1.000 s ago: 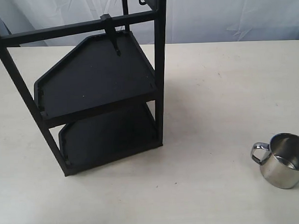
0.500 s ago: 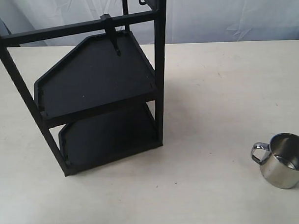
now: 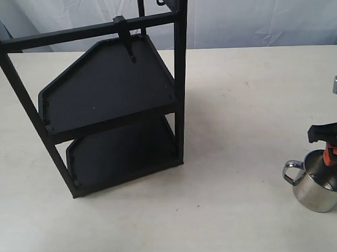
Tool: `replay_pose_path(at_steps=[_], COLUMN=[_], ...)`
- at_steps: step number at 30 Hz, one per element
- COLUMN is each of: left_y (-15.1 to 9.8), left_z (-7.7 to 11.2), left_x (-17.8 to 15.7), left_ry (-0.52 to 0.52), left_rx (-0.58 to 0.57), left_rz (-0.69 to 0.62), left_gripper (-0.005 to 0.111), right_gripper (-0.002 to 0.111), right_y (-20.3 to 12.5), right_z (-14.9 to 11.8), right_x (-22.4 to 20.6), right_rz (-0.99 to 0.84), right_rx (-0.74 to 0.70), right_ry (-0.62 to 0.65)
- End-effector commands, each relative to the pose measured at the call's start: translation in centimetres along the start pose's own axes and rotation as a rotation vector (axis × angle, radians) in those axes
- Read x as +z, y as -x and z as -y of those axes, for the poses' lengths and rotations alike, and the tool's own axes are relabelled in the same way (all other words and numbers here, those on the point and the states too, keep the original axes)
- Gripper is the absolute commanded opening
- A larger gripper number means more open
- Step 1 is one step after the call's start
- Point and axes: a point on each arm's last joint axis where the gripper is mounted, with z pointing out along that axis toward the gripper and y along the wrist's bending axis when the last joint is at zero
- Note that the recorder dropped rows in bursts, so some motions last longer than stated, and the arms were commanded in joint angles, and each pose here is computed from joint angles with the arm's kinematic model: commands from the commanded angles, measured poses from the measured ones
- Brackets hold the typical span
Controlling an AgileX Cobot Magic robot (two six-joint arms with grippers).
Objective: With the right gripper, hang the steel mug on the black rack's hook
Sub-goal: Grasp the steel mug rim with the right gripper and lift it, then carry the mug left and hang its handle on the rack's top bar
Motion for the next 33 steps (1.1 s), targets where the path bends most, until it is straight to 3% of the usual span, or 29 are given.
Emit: replay_pose_path(at_steps=[1,6,8,12,21,24,29,31,33], left_y=[0.1,0.1,0.1,0.1,0.1,0.1,0.1,0.1,0.1], left_z=[0.0,0.0,0.0,0.0,0.0,0.0,0.0,0.0,0.0], left_x=[0.0,0.0,0.0,0.0,0.0,0.0,0.0,0.0,0.0], left_ry=[-0.004,-0.004,-0.004,-0.004,-0.004,-0.004,-0.004,-0.004,-0.004], left_rx=[-0.002,-0.002,-0.002,-0.002,-0.002,-0.002,-0.002,-0.002,-0.002], left_rz=[0.01,0.01,0.01,0.01,0.01,0.01,0.01,0.01,0.01], left_gripper=[0.002,0.002,0.002,0.002,0.002,0.002,0.002,0.002,0.002], right_gripper=[0.058,0.051,0.038,-0.001,-0.001,-0.001,-0.001,-0.001,-0.001], right_y=[1.0,1.7,1.9,1.8,0.3,-1.7,-4.3,-4.4,-4.0], right_z=[-0.1,-0.2,-0.2,-0.2,-1.0,-2.0,-5.9,-6.8,-7.5], right_x=[1.2,2.4,2.8,3.2,0.2,-4.1,-10.0,-10.9,-10.9], right_rz=[0.023,0.032,0.038,0.003,-0.004,0.074,0.184,0.189,0.191], right_rx=[-0.026,-0.029,-0.029,-0.02,0.003,-0.024,-0.118,-0.14,-0.131], right_ry=[-0.014,-0.013,-0.012,-0.009,0.094,0.257,0.821,0.96,0.994])
